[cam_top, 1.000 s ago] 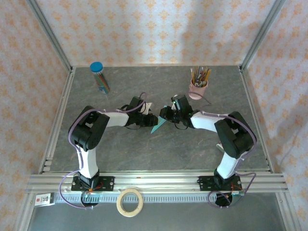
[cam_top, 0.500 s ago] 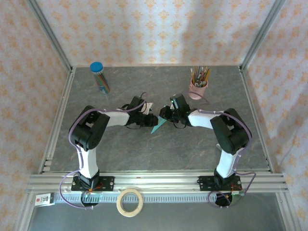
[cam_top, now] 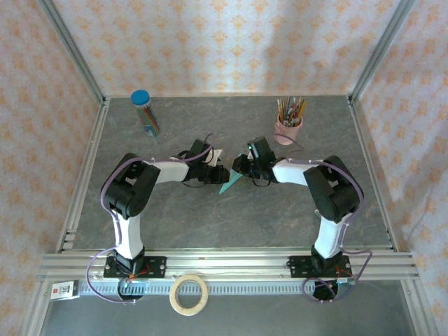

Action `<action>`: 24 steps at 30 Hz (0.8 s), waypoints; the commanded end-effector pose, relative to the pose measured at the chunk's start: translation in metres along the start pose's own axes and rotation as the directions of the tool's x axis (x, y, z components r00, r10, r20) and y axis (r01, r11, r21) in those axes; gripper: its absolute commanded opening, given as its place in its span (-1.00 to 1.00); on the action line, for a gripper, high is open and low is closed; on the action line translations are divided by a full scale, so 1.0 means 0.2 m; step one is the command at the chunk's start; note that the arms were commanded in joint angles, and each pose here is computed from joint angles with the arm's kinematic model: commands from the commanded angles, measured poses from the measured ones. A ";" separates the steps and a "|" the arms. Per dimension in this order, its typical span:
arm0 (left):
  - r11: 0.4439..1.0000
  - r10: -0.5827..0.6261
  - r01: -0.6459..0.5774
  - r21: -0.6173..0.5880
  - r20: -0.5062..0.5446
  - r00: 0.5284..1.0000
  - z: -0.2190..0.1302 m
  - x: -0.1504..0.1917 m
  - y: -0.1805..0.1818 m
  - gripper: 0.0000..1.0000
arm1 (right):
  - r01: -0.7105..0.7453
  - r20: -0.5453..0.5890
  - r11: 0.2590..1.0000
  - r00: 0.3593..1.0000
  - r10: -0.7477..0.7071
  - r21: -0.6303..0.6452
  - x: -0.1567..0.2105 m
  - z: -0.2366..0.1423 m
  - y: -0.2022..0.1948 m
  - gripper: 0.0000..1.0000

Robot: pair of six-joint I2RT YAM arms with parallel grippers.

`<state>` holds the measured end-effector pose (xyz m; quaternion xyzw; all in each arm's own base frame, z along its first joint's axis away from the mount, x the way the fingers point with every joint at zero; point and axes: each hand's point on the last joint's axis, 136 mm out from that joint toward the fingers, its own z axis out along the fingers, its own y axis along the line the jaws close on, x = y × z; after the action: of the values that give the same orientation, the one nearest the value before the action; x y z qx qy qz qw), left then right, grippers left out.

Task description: Fold a paper plane with a square sheet of paper (pick it up from the middle)

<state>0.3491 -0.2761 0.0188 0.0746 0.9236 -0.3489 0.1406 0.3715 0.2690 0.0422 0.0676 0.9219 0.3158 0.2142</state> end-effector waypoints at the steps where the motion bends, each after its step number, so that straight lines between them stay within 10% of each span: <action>1: 0.983 -0.038 0.009 -0.184 -0.152 0.988 0.15 0.29 0.27 -0.57 | 0.014 0.008 1.000 1.000 -0.014 0.023 -0.03 0.02 -0.02 -0.51; 24: 0.978 -0.034 -0.004 -0.209 -0.177 0.984 0.17 0.33 0.31 -0.68 | 0.010 -0.029 0.998 1.000 -0.009 0.054 0.01 0.07 -0.08 -0.52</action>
<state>0.3495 -0.2738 0.0143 0.0789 0.9270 -0.3388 0.1399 0.3727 0.2679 0.0290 0.0655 0.9278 0.3055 0.2038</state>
